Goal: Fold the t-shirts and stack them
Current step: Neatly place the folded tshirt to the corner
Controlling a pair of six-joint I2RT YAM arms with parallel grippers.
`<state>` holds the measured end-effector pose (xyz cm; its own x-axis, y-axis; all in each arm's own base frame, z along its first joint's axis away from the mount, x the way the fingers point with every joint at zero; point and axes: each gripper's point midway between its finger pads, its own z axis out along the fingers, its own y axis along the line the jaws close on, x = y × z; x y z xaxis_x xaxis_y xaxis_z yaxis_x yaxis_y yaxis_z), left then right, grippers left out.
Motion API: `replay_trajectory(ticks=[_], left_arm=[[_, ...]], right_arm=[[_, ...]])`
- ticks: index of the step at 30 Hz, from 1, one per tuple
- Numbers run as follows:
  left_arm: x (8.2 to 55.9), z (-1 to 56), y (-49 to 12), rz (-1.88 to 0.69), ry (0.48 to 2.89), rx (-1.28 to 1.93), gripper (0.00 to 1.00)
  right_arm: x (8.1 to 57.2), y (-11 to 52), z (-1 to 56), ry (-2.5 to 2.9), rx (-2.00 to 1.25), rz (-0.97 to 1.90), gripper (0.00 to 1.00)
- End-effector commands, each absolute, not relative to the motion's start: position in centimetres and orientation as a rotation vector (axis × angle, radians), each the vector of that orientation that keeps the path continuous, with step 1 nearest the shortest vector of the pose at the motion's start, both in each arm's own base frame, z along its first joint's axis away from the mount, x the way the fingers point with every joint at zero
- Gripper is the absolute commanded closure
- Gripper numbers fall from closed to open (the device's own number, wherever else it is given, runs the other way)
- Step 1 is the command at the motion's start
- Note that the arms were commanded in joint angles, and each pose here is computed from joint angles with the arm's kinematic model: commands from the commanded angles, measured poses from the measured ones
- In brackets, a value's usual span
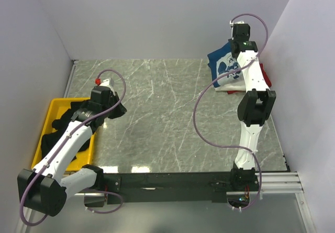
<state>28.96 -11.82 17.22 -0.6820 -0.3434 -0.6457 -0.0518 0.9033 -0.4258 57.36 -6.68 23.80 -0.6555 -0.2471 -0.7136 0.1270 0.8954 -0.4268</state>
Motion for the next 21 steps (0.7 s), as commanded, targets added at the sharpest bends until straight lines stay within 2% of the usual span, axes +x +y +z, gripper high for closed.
replay_trajectory(ticks=[1, 2, 4, 6, 16, 21], left_arm=[[29.6, 17.7, -12.1, -0.505, 2.260, -0.251, 0.99], [29.6, 17.8, -12.1, -0.505, 2.258, -0.251, 0.99], [29.6, 17.7, -12.2, -0.508, 2.264, -0.249, 0.99], [29.5, 17.6, -12.2, -0.506, 2.265, -0.250, 0.99], [29.6, 17.9, -12.1, -0.520, 2.255, -0.254, 0.99], [29.7, 18.0, -12.1, -0.527, 2.250, -0.253, 0.99]], right_arm=[[58.9, -7.8, 24.1, 2.143, 0.016, -0.584, 0.89], [58.9, -9.7, 22.9, 2.160, 0.063, -0.617, 0.71], [58.8, -11.2, 22.1, 2.162, 0.141, -0.651, 0.52], [58.7, -11.9, 21.7, 2.165, 0.188, -0.656, 0.21], [58.2, -11.1, 23.8, 2.086, 0.371, -0.528, 0.16], [57.5, -8.6, 23.8, 2.076, 0.455, -0.326, 0.14]])
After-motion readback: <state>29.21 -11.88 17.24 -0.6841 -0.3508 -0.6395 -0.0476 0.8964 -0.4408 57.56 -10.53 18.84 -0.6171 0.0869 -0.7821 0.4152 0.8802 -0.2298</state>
